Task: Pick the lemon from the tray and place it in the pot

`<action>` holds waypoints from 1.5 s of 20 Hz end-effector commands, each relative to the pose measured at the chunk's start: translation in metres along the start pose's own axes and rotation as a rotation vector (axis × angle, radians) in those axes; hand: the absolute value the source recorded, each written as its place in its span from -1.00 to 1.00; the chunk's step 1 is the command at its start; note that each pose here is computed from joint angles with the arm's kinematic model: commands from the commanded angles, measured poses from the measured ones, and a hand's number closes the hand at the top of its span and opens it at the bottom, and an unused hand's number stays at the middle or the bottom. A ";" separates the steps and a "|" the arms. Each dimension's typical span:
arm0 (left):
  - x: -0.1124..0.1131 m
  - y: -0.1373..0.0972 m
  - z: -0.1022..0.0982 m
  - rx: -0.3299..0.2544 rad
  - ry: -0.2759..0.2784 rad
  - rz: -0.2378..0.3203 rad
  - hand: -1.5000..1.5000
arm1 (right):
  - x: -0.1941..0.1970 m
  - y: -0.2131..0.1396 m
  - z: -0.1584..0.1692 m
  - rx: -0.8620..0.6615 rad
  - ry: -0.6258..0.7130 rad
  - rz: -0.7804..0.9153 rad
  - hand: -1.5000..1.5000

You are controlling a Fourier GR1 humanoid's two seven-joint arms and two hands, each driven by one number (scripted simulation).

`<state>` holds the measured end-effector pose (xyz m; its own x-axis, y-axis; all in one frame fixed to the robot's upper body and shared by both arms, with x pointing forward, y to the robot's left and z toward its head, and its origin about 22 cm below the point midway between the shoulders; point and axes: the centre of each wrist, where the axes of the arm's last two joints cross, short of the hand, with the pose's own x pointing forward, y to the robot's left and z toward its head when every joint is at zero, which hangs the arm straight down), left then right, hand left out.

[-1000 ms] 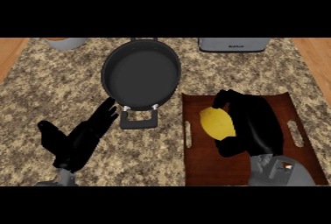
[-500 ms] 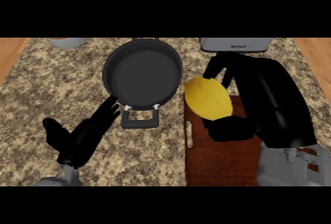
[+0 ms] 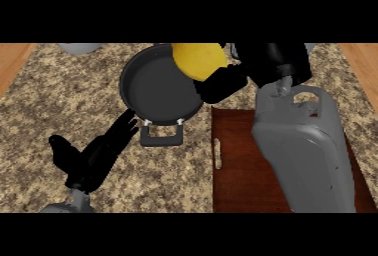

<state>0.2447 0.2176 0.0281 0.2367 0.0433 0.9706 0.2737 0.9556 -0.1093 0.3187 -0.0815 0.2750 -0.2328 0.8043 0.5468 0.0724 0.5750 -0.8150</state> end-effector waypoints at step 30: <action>0.009 -0.039 -0.024 -0.158 -0.023 -0.036 0.00 | -0.042 0.126 -0.111 0.080 0.135 -0.189 1.00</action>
<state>0.2610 0.1831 0.0360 0.2107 0.0113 0.9775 0.4013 0.9108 -0.0970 0.4428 -0.0191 0.1837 -0.1739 0.7471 0.6415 -0.0340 0.6465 -0.7621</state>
